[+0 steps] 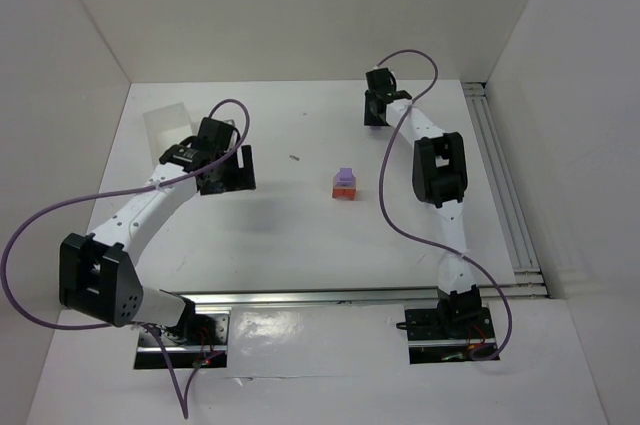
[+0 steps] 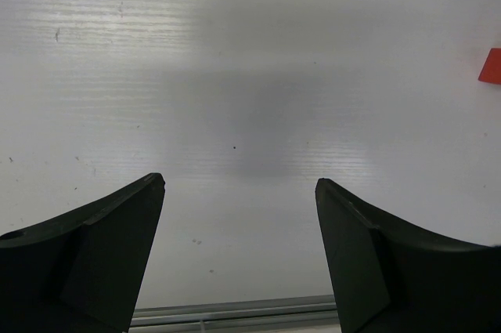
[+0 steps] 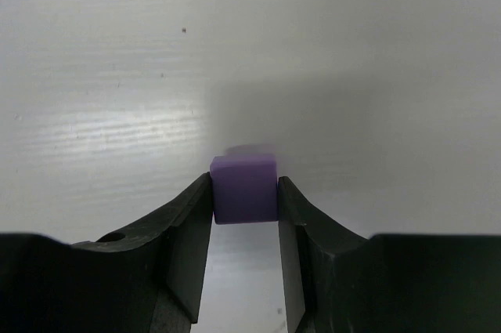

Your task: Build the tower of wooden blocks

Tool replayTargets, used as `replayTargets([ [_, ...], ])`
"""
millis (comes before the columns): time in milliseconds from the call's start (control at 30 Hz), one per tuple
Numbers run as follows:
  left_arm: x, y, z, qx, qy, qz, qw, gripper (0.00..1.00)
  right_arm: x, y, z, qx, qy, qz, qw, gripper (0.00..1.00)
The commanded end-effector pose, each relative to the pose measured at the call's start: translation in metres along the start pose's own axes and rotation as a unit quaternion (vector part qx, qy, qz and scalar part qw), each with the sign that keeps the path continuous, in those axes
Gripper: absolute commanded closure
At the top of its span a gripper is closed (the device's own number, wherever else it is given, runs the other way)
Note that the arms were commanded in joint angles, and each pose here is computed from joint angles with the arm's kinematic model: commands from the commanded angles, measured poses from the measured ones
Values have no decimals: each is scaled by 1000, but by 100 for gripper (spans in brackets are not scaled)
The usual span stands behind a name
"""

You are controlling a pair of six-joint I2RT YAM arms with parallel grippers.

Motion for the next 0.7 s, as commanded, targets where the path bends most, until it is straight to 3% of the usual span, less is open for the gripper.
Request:
replayTargets([
  [0, -3, -25, -23, -50, 3, 10, 999, 9, 15, -71, -48, -57, 41, -18, 997, 60],
  [133, -1, -31, -18, -53, 3, 11, 999, 9, 4, -132, -59, -90, 85, -12, 992, 60],
  [167, -1, -33, -16, -56, 3, 11, 998, 9, 1, -134, -36, -70, 82, -7, 994, 60],
  [233, 0, -34, -13, -56, 3, 11, 998, 9, 0, -171, -38, -86, 107, -19, 990, 60],
  [267, -1, -37, -14, -60, 3, 17, 998, 9, -4, -173, -13, -67, 102, -10, 992, 60],
  [467, 1, -35, -8, -56, 3, 11, 998, 9, 12, -243, 28, -66, 117, -41, 990, 60],
  [667, 5, -32, -8, -54, 7, 0, 999, 9, 25, -268, 85, -32, 98, -38, 994, 60],
])
Point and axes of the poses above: each gripper's point midway between its finger pads, its own y axis out along the fingers, its own x axis along the line the jaws close on, z = x × y, the point moved 1 cm from there along -y, back along the fingers, and after that the axes turned 11 degrees about y, right-handed, at the moved point
